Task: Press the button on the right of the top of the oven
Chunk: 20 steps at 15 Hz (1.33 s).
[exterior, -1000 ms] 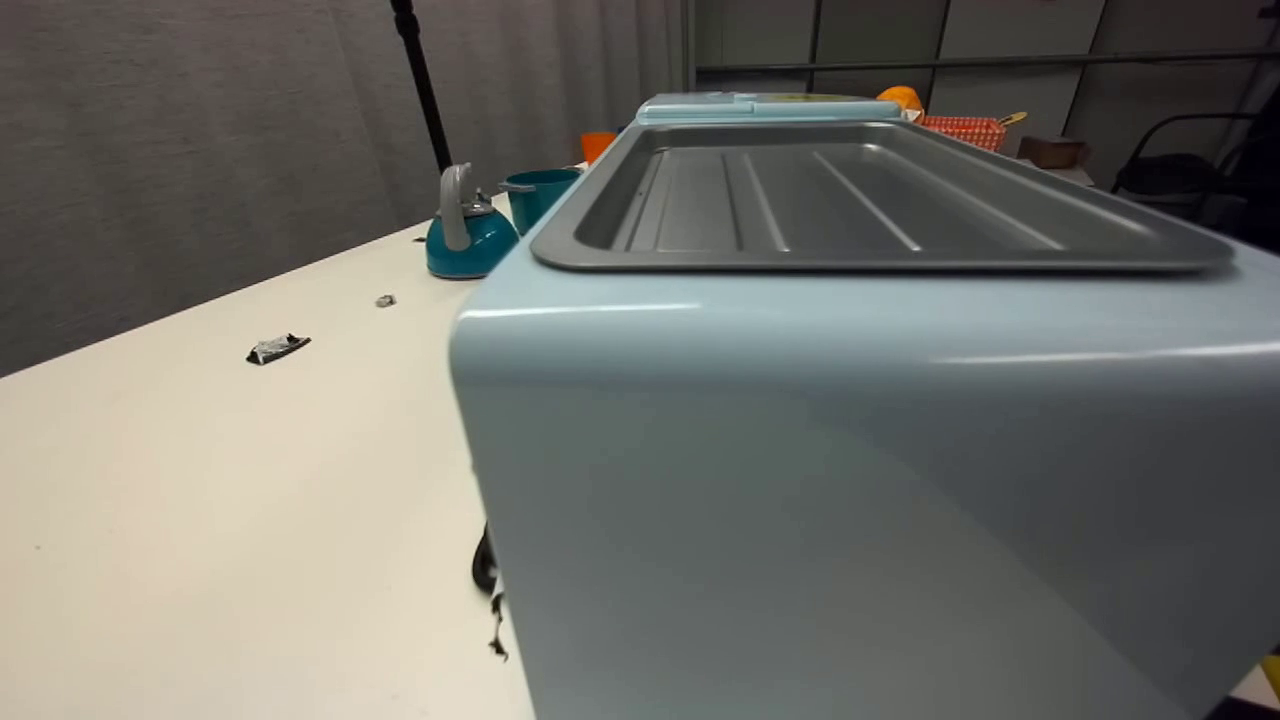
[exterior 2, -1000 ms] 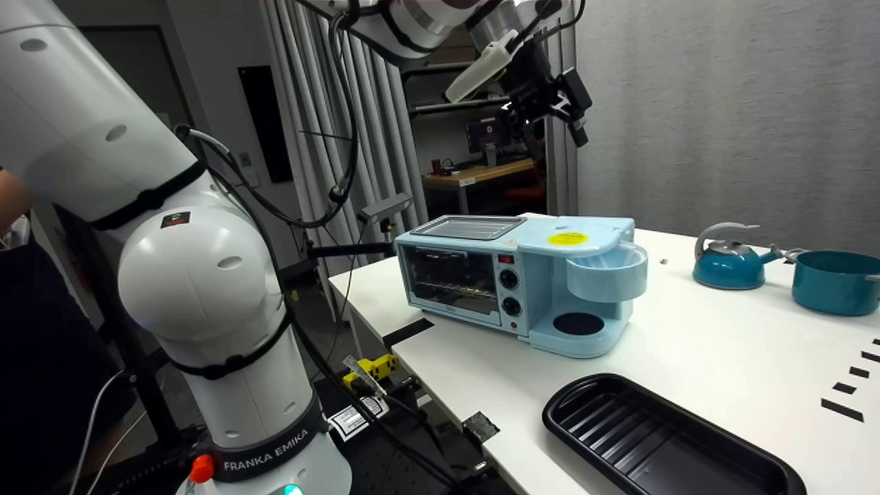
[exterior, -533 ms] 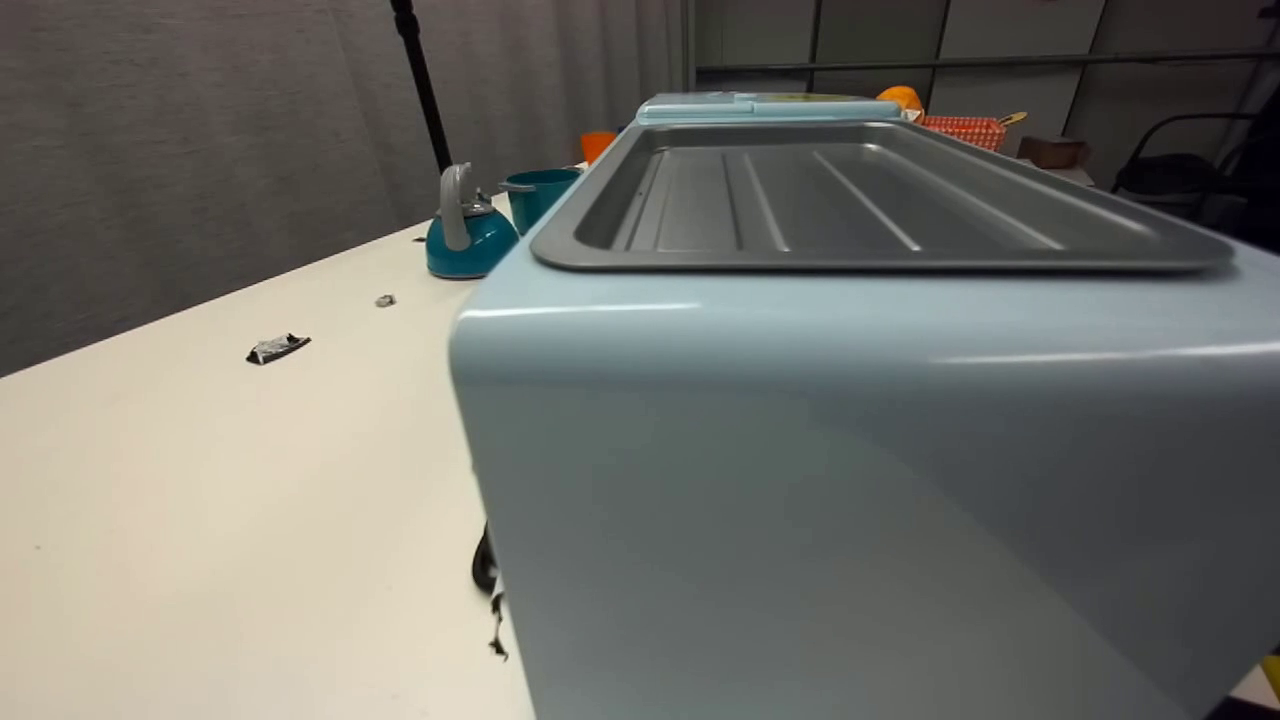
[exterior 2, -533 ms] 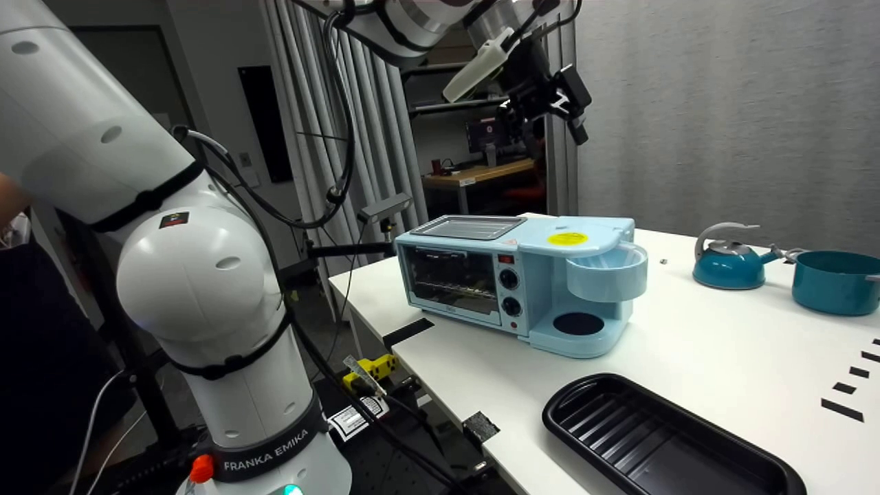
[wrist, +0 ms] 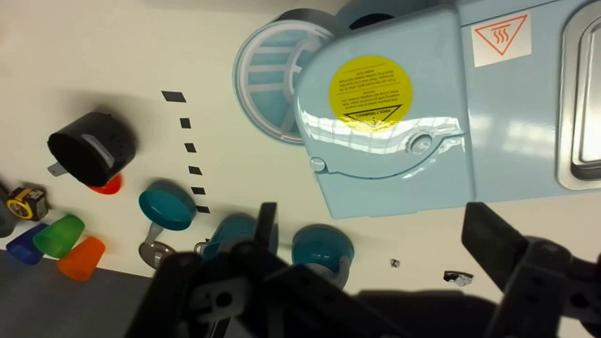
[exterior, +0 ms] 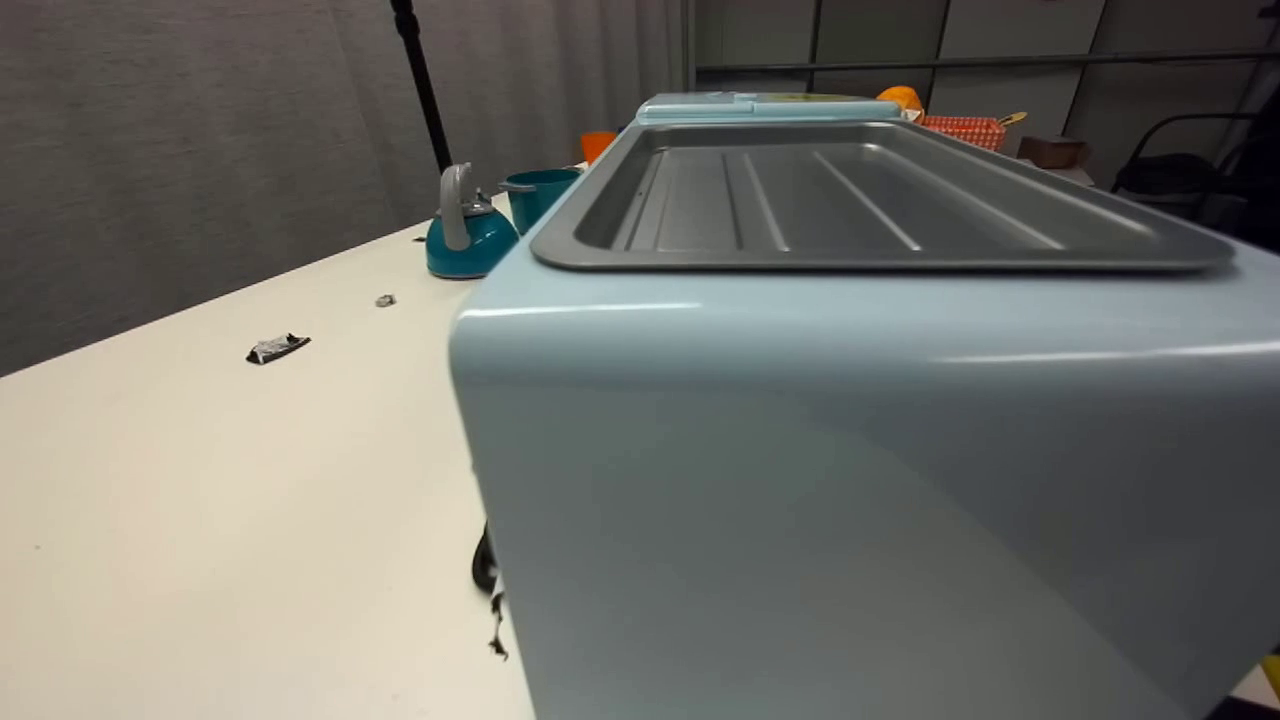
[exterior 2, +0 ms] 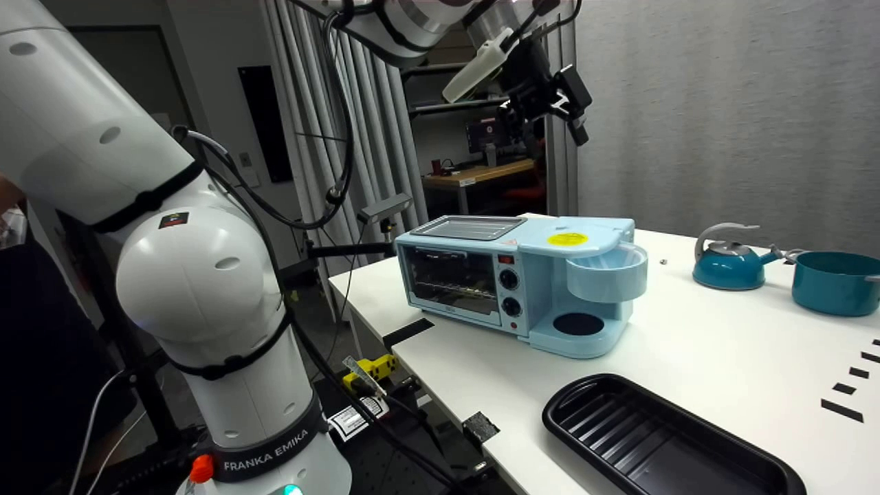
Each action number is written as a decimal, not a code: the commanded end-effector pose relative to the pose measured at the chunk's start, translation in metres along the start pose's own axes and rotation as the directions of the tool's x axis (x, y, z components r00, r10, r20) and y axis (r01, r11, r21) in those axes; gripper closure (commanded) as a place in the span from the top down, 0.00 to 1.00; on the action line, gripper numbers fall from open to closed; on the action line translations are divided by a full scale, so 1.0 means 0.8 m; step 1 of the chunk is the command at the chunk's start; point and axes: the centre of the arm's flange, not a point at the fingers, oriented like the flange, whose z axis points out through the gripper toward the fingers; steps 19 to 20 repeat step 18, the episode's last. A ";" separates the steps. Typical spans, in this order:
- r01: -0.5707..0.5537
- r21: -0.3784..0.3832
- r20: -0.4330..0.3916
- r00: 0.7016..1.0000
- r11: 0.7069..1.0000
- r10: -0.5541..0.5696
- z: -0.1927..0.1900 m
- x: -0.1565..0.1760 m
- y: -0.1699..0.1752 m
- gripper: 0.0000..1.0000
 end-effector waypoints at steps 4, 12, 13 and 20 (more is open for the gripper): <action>0.000 0.000 0.001 1.000 1.000 0.000 0.001 -0.001 0.000 1.00; 0.000 0.000 0.001 1.000 1.000 0.000 0.001 -0.001 0.000 1.00; 0.000 0.000 0.001 1.000 1.000 0.000 0.001 -0.001 0.000 1.00; 0.000 0.000 0.001 1.000 1.000 0.000 0.001 -0.001 0.000 1.00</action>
